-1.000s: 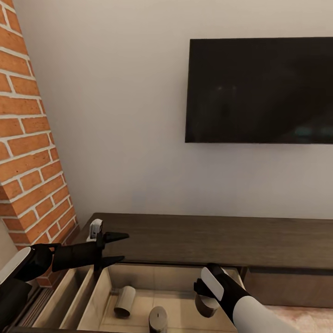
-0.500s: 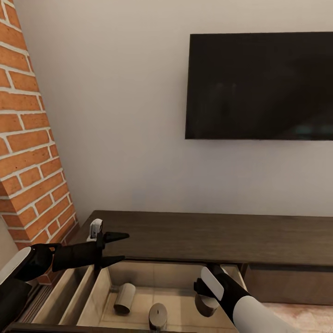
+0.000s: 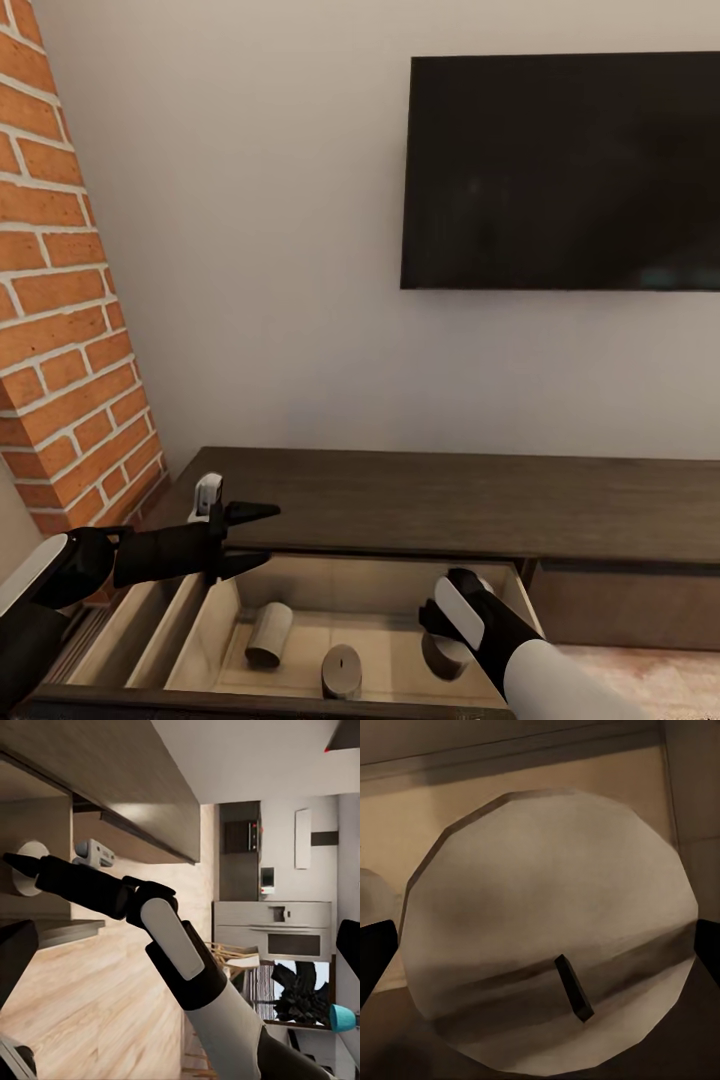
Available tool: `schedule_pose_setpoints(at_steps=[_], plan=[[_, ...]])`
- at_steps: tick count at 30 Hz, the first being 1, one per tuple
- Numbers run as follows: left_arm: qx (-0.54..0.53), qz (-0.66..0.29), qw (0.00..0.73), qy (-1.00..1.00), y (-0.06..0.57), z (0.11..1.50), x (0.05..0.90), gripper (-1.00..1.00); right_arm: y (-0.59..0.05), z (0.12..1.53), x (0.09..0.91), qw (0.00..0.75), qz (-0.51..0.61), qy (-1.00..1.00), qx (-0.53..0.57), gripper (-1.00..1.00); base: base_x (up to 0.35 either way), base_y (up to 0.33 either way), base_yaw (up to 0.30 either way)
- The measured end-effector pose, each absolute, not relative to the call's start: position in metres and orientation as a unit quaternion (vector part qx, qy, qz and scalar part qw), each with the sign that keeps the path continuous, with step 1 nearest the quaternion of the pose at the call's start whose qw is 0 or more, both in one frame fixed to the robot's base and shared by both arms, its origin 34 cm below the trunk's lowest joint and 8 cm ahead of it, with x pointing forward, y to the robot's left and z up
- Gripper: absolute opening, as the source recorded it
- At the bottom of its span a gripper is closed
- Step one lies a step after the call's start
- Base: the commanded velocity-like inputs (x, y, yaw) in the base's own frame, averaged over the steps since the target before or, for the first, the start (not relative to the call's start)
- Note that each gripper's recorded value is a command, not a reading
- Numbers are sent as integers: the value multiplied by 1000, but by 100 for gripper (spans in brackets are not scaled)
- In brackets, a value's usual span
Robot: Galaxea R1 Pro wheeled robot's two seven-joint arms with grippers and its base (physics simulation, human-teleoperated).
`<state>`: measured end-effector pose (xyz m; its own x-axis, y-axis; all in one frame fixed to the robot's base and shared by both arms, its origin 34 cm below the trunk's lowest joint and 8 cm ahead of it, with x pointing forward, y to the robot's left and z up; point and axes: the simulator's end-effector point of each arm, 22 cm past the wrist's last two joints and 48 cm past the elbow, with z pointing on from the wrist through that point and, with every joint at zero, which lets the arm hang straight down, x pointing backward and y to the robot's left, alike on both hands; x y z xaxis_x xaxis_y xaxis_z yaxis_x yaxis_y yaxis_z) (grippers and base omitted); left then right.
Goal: Place each of the two pumpkins and all three candles from the living room inside a cabinet in the living room (use any cabinet), then make sure every cabinet is closed, and position the cauldron so it is next to a table in the living room.
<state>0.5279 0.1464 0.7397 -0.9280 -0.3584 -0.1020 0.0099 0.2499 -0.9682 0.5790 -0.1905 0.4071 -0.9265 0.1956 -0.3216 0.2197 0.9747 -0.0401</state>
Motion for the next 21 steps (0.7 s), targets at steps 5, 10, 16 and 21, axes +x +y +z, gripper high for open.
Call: schedule_pose_setpoints(at_steps=[5,10,16,21], plan=[[-112,-602,153,775,146,729,525,100,-192,398,583,176,-38,977,116,-100,0,0,0],[-109,-603,151,776,143,718,521,100,-194,389,586,192,-39,973,125,-100,0,0,0],[-106,-603,148,777,141,703,515,100,-194,376,587,205,-33,969,134,-100,0,0,0],[-103,-602,143,779,138,690,510,100,-194,366,587,212,-31,967,138,-100,0,0,0]])
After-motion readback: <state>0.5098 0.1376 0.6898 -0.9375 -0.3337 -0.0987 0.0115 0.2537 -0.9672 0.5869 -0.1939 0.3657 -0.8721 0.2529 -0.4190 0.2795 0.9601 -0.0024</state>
